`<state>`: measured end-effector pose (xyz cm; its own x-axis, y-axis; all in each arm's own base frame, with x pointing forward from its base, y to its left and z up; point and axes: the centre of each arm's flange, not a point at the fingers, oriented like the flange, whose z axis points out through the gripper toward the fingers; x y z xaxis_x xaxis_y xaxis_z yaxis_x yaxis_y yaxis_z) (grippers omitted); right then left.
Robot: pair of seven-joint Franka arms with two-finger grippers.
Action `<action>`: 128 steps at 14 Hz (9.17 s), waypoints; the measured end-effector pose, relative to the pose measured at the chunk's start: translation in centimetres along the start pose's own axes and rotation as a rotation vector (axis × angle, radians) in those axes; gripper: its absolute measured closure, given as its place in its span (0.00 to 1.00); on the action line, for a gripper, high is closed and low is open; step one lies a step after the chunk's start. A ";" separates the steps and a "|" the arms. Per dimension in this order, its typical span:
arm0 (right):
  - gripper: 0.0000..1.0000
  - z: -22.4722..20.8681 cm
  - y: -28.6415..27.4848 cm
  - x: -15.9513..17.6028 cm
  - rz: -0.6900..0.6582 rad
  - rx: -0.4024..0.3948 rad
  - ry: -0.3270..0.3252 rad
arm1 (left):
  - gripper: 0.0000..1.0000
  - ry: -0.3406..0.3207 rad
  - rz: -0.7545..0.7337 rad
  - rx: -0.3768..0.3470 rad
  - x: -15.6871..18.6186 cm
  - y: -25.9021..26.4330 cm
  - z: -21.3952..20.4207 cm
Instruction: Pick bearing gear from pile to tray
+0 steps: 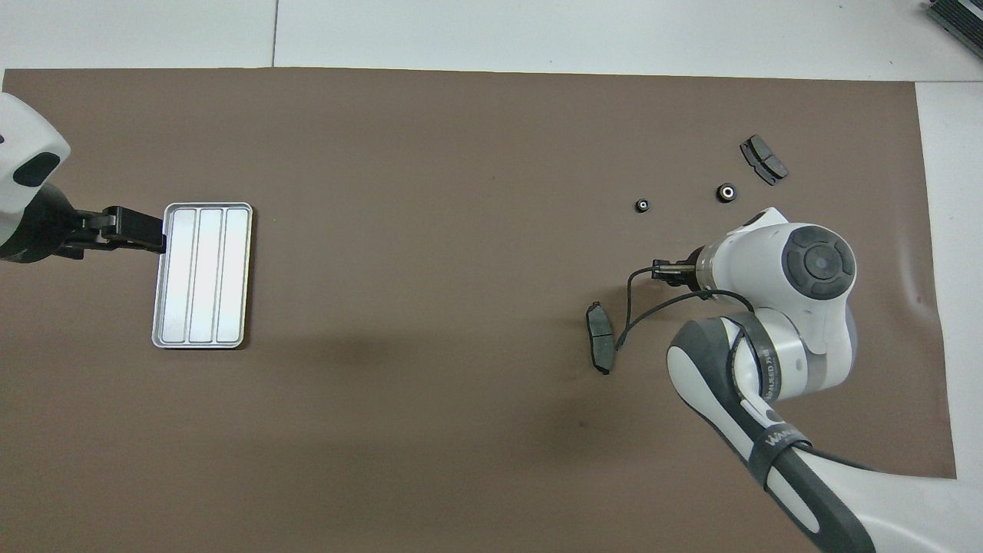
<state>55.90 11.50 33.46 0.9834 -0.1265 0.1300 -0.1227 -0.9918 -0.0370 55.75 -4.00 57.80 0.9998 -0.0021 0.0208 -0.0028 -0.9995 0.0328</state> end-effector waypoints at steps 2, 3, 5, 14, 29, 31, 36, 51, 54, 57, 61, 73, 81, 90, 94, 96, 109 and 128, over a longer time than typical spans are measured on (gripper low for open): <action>0.65 -1.7 -4.2 0.0 0.059 0.018 0.017 | 0.00 0.000 0.000 0.000 0.0 0.0 0.0; 0.65 -2.2 -6.3 -0.2 0.092 0.030 0.027 | 0.00 0.000 0.000 0.000 0.0 0.0 0.0; 0.65 -2.8 -10.7 -0.7 0.157 0.055 0.038 | 0.00 0.000 0.000 0.000 0.0 0.0 0.0; 0.65 -2.3 -30.4 -4.2 0.345 0.080 -0.025 | 0.00 0.000 0.000 0.000 0.0 0.0 0.0; 0.59 2.8 -39.1 -7.4 0.299 0.038 -0.003 | 0.00 0.000 0.001 0.000 0.0 0.0 0.0; 0.34 2.8 -38.7 -6.9 0.298 0.033 0.007 | 0.00 0.000 0.006 -0.001 0.0 0.4 0.0; 0.00 0.8 -35.2 -2.5 0.284 0.043 0.044 | 0.00 -0.002 0.011 -0.001 -0.1 0.7 0.1; 0.00 -8.3 -1.3 5.1 -0.004 -0.066 0.018 | 0.04 0.024 -0.005 -0.032 -3.7 23.2 19.4; 0.00 -7.9 3.5 6.4 -0.070 -0.052 0.002 | 0.11 0.035 0.002 -0.040 -3.9 25.3 22.6; 0.00 -6.5 6.9 8.3 -0.100 -0.052 0.021 | 0.15 0.040 0.012 -0.046 -4.3 27.2 25.7; 0.00 -3.0 8.9 12.5 -0.099 -0.049 0.042 | 0.23 0.041 0.013 -0.043 -4.0 26.8 27.2; 0.54 6.1 10.2 15.2 -0.061 -0.029 0.014 | 0.44 0.044 0.072 -0.040 -5.0 26.0 29.2; 0.65 3.3 9.8 15.6 -0.053 -0.013 0.032 | 0.66 0.047 0.070 -0.040 -4.9 25.8 29.0; 0.65 -6.8 -1.2 12.6 0.024 0.018 0.026 | 0.66 0.005 0.008 -0.001 4.0 4.5 25.6; 0.65 -7.0 -11.4 8.8 0.117 0.044 0.017 | 0.66 -0.041 -0.004 0.002 4.1 -3.9 25.9; 0.65 -6.8 -15.3 6.8 0.135 0.052 0.008 | 0.66 -0.059 0.006 0.000 3.5 -5.9 26.3; 0.65 0.6 -36.7 -2.3 0.142 0.119 0.026 | 0.17 -0.011 0.117 -0.018 4.9 -3.3 22.5; 0.00 -6.5 -21.0 5.1 0.195 0.091 0.105 | 0.34 0.091 -0.013 -0.119 3.1 22.1 23.4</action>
<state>62.63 31.53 41.29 0.9225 -0.3212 0.2139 -0.2913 -0.9431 -0.1601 59.31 -26.88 35.21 0.9937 0.0191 0.1102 0.0022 -0.9885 0.1513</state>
